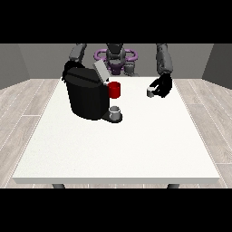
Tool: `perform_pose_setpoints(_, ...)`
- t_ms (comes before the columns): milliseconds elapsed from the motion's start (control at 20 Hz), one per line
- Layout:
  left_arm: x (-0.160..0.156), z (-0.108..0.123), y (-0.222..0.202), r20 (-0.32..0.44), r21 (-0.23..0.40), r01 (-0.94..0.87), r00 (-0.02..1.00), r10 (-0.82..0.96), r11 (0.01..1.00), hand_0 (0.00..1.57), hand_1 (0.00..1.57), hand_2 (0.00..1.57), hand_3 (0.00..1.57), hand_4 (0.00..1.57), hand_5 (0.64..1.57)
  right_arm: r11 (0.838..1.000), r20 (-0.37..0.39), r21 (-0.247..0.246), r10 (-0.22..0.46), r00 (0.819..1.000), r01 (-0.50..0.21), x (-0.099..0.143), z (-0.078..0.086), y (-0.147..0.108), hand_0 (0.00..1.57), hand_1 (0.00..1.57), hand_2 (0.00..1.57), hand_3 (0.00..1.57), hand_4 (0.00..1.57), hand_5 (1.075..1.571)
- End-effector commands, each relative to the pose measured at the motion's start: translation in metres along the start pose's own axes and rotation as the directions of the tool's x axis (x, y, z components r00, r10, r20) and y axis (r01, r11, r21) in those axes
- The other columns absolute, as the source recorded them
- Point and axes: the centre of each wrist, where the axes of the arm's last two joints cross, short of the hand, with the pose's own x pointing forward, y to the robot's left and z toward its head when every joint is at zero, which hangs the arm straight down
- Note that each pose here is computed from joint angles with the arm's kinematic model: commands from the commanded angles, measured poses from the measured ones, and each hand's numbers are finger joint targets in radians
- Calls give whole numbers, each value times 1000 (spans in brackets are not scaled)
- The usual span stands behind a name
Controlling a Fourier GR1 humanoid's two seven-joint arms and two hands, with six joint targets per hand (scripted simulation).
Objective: Insert the coffee pod into the coffee machine and close the lid
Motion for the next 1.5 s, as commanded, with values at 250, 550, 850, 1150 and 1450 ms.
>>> perform_pose_setpoints(250,53,-28,22,130,-57,-16,991,24,998,1243,1243,1327,1315,535,1571,1000,-48,-19,-1,999,0,-19,2,-1,0,0,0,0,456,1571)
perform_pose_setpoints(550,94,-49,51,179,1,-6,984,6,1000,1252,1252,1329,1292,573,1571,1000,-4,26,12,1000,-12,-16,-5,4,0,0,0,0,476,1571)
perform_pose_setpoints(850,112,-61,105,139,45,-53,989,47,998,1272,1272,1342,1293,548,1571,996,43,85,-27,999,24,0,-4,13,0,0,0,0,521,1571)
perform_pose_setpoints(1150,135,-64,153,163,140,-36,987,13,990,1248,1248,1292,1237,515,1571,995,91,95,11,996,-20,20,-13,14,0,0,0,0,506,1571)
perform_pose_setpoints(1450,162,-65,183,255,200,-53,967,0,978,1282,1282,1332,1269,479,1571,998,137,65,4,991,-13,32,-25,18,0,0,0,0,541,1571)
